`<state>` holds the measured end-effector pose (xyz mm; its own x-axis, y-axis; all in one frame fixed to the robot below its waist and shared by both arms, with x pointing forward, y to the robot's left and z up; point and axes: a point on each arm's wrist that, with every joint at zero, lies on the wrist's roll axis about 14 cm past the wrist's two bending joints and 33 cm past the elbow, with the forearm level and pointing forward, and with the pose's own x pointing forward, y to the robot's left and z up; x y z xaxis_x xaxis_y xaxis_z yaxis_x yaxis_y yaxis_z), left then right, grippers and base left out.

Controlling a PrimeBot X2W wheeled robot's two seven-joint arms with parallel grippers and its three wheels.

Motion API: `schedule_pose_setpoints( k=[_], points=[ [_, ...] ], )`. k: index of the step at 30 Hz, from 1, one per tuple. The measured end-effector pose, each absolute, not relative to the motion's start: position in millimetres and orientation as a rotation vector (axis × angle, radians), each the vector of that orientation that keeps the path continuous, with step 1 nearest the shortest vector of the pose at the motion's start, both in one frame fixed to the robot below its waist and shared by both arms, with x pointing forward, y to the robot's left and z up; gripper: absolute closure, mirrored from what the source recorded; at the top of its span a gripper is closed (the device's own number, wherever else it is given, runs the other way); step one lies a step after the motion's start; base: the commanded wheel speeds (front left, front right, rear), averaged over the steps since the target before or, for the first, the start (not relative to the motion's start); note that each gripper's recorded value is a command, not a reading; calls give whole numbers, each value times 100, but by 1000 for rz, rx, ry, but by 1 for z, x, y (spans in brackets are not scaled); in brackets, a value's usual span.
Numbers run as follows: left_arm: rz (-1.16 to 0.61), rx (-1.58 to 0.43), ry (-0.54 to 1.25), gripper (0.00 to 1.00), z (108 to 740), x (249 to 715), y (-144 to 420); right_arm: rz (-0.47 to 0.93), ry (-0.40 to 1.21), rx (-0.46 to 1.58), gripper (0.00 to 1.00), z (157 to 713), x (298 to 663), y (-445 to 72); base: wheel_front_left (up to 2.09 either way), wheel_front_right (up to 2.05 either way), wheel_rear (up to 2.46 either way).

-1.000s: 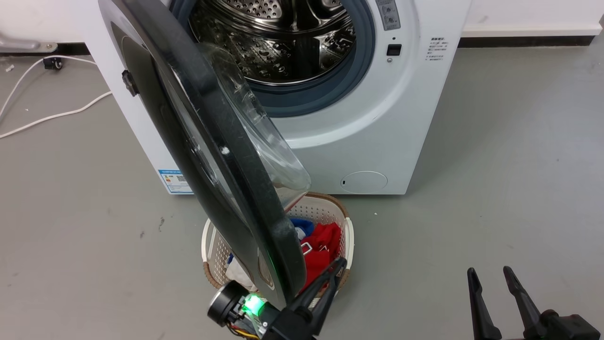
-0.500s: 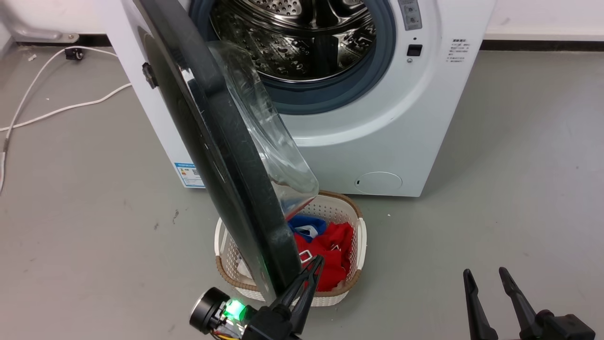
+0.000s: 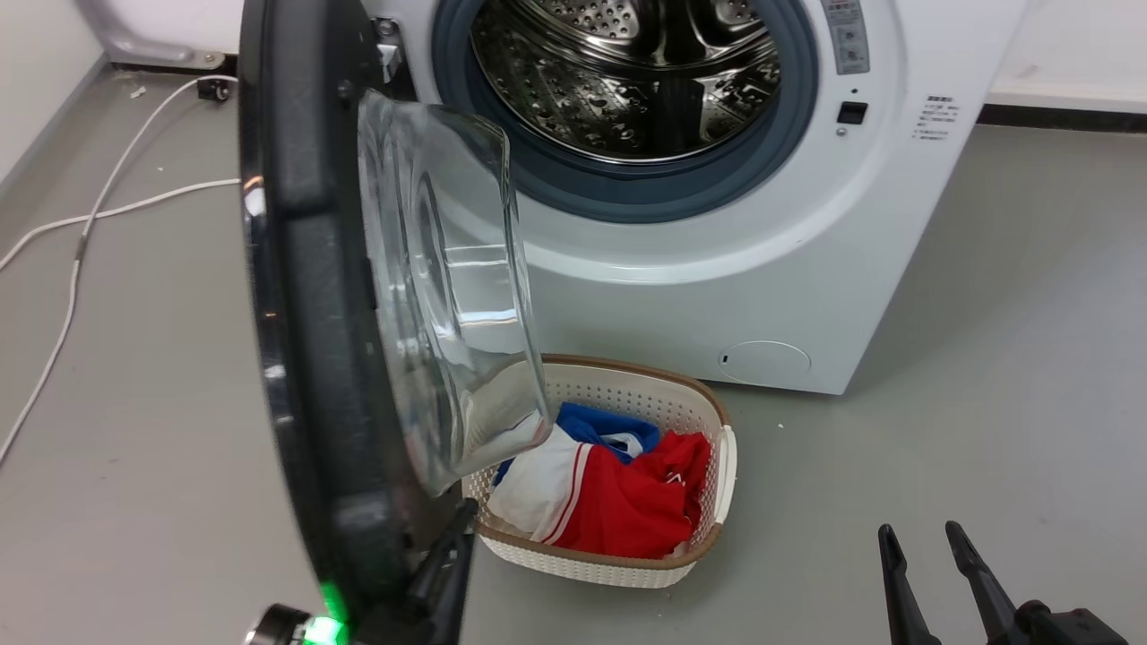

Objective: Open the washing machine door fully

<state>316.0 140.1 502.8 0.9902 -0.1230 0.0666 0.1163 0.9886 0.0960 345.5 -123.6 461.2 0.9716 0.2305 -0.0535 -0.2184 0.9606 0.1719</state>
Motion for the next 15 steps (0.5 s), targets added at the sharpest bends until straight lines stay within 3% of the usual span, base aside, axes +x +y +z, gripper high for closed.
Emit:
schedule_pose_setpoints(
  k=[15],
  points=[
    [162, 171, -89, 100, 516, 296, 231, 299, 81, 163, 0, 460, 352, -102, 0, 0, 0]
  ],
)
